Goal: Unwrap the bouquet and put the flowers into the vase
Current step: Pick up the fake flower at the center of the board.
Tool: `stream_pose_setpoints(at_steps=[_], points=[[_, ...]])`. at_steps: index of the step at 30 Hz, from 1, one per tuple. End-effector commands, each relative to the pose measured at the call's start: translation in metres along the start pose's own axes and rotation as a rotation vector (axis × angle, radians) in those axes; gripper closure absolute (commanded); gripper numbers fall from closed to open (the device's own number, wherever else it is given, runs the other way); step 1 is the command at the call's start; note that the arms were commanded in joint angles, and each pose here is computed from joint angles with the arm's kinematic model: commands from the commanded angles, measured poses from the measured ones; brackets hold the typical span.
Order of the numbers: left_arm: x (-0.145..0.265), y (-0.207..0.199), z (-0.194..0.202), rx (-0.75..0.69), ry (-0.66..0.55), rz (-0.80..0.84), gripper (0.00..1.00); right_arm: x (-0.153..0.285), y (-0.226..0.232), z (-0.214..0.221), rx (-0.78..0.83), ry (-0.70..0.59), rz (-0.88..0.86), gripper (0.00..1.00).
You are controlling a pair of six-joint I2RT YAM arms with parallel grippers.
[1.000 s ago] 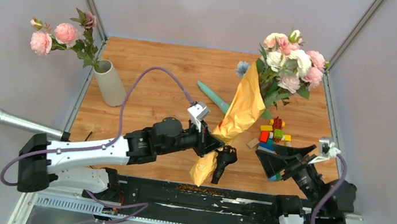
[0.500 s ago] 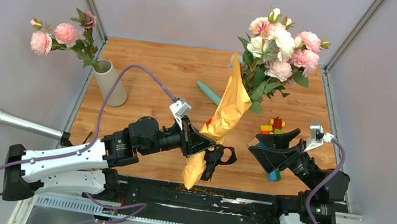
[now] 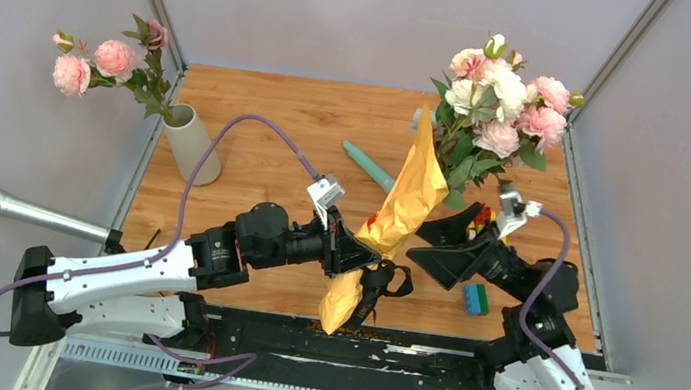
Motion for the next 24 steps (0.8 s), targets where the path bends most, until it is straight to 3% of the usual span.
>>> stream_pose_setpoints(at_steps=[1,6,20,24], points=[[0.002,-0.056,-0.051,-0.057,-0.167,0.171,1.0,-0.028,0.016,0.002,0.115,-0.022,-0.057,0.0],[0.005,-0.06,-0.056,-0.054,-0.185,0.185,1.0,-0.05,0.012,0.021,0.095,0.041,-0.046,0.0],[0.013,-0.068,-0.053,-0.018,-0.212,0.293,1.0,-0.055,-0.004,0.026,0.011,-0.035,0.022,0.0],[0.012,-0.067,-0.05,-0.015,-0.209,0.309,1.0,-0.058,-0.001,0.022,0.009,-0.053,-0.005,0.08]])
Point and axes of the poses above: each gripper's point midway between its finger pads, its own x axis back along the fingers, its own y axis along the line the jaws close on, z = x × y, the point moved 4 cm from there along x, back along the fingers, and after that the axes turned 14 degrees about x, right-handed, at the moved point
